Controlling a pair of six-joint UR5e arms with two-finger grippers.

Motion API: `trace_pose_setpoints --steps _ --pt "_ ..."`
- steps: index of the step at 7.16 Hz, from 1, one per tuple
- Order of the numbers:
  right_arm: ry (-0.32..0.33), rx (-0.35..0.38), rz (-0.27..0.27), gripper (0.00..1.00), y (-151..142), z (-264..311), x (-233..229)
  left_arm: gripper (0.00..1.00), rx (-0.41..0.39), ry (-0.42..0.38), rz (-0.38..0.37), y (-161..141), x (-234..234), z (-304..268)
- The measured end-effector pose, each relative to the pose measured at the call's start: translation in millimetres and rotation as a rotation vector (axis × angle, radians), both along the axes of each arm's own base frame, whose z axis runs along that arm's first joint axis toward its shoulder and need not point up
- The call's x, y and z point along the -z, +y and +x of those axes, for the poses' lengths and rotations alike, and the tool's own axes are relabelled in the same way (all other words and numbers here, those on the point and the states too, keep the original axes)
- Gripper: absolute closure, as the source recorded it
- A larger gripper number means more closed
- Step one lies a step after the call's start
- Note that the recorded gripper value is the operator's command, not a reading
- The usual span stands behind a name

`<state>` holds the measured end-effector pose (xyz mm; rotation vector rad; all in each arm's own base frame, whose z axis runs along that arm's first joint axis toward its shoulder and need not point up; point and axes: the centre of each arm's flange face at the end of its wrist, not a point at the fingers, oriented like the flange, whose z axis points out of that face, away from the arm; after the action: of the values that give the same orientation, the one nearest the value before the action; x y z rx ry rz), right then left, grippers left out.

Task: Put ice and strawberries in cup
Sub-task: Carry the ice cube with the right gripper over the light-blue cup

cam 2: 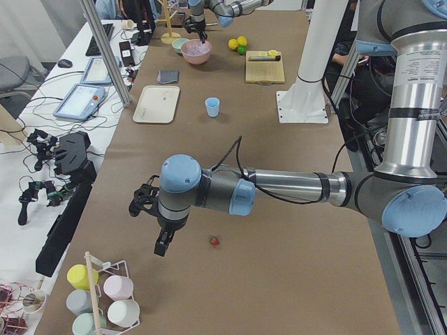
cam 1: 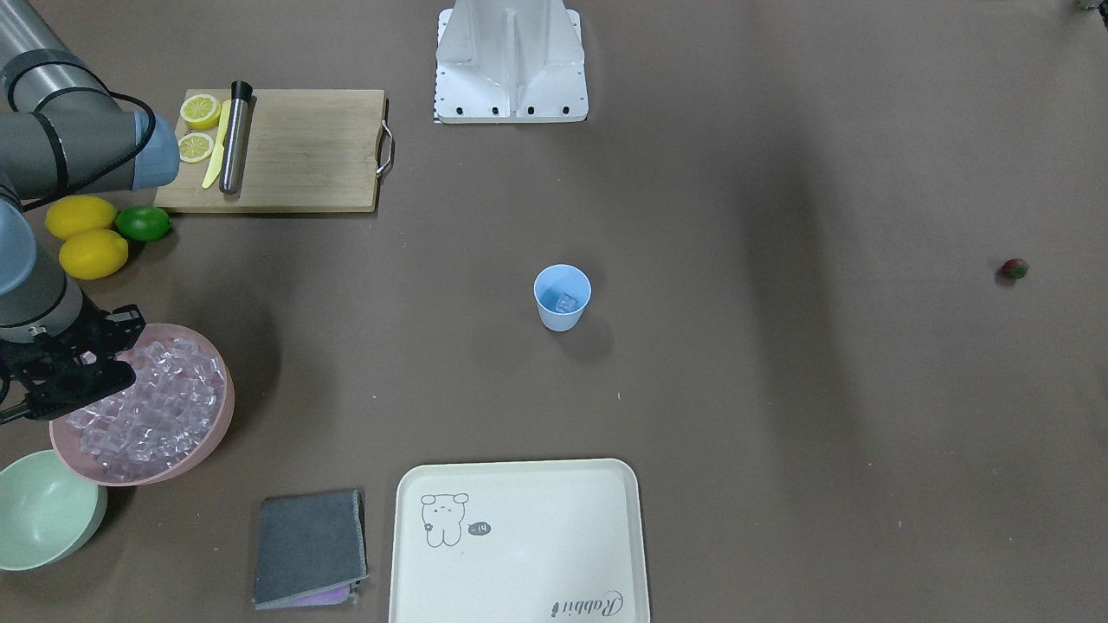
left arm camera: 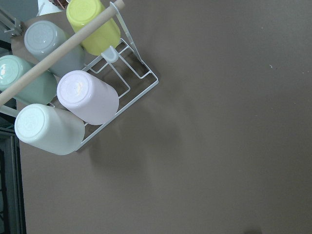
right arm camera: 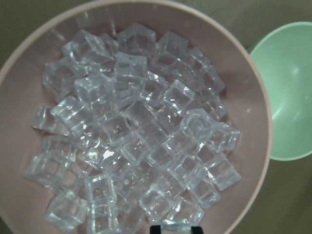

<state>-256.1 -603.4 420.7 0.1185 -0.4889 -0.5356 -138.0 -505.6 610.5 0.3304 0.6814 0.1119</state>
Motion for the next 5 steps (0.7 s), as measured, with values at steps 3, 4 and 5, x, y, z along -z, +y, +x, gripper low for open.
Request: trace_pose_setpoints --steps 3,4,5 --pt "-0.162 -0.068 -0.037 1.0 -13.1 4.2 106.2 0.02 -0.001 0.0 -0.001 -0.3 -1.0 0.3" --pt "-0.242 -0.121 -0.081 1.0 -7.0 -10.6 144.9 0.02 -0.001 0.0 -0.003 0.0 -1.6 0.3" --pt "-0.319 -0.18 -0.126 1.0 9.6 -41.0 178.5 0.02 -0.001 0.0 -0.004 0.2 -2.0 0.3"
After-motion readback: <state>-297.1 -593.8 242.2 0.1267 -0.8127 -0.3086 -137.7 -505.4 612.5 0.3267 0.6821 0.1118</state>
